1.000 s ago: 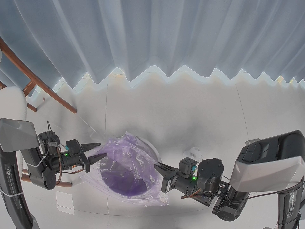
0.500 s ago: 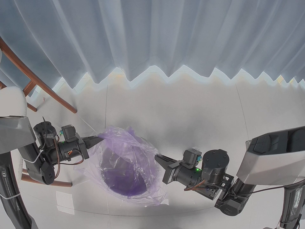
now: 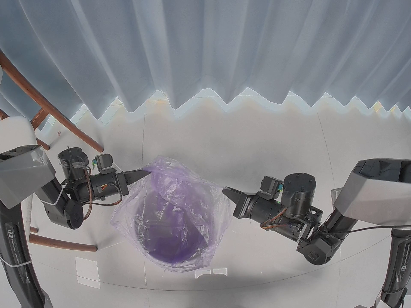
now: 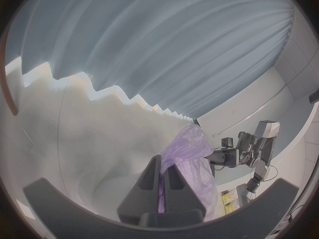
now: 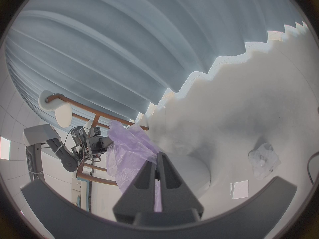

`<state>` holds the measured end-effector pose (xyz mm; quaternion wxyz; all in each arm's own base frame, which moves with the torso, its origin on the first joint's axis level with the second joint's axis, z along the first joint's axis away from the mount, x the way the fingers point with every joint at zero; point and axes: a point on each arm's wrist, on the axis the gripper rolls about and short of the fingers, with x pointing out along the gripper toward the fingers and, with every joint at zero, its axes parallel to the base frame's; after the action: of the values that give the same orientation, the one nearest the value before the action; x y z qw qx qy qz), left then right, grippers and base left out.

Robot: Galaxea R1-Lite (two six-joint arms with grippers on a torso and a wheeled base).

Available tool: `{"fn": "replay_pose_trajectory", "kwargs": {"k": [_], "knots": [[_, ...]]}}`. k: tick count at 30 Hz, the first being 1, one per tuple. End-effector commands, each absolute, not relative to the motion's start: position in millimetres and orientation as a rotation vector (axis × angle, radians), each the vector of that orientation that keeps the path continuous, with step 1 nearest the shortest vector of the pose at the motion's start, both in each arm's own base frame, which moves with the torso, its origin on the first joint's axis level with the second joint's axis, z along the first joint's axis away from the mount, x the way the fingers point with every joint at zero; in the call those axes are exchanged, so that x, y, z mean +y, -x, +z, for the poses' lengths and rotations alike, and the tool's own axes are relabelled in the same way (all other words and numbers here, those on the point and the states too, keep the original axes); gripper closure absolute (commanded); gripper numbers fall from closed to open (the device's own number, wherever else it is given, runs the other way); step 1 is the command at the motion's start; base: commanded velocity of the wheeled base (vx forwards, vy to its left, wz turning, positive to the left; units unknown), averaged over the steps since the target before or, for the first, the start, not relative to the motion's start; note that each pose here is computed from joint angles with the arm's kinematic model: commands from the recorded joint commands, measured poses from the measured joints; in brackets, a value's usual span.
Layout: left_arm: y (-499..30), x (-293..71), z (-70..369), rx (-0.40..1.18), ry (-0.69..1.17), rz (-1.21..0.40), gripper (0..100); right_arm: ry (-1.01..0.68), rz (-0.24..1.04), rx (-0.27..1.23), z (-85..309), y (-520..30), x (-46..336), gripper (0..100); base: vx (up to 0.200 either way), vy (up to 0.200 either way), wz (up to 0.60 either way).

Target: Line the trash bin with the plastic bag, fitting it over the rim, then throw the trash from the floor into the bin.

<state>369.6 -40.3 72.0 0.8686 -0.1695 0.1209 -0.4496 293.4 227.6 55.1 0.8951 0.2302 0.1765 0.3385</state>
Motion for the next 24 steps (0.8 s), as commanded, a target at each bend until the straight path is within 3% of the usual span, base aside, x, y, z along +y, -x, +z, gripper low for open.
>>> {"fn": "replay_pose_trajectory", "kwargs": {"k": [1,15,24], "knots": [[-380,-47,64,0.269,0.373,-0.954,100,-0.487,0.688,0.351,59,-306,221,100,0.000,0.000,0.00],[-394,-53,67,0.345,0.522,-0.950,100,-0.482,0.652,0.381,40,-330,219,100,0.000,0.000,0.00],[-404,-49,45,0.404,0.599,-0.920,100,-0.472,0.604,0.421,20,-340,206,100,0.000,0.000,0.00]]}}
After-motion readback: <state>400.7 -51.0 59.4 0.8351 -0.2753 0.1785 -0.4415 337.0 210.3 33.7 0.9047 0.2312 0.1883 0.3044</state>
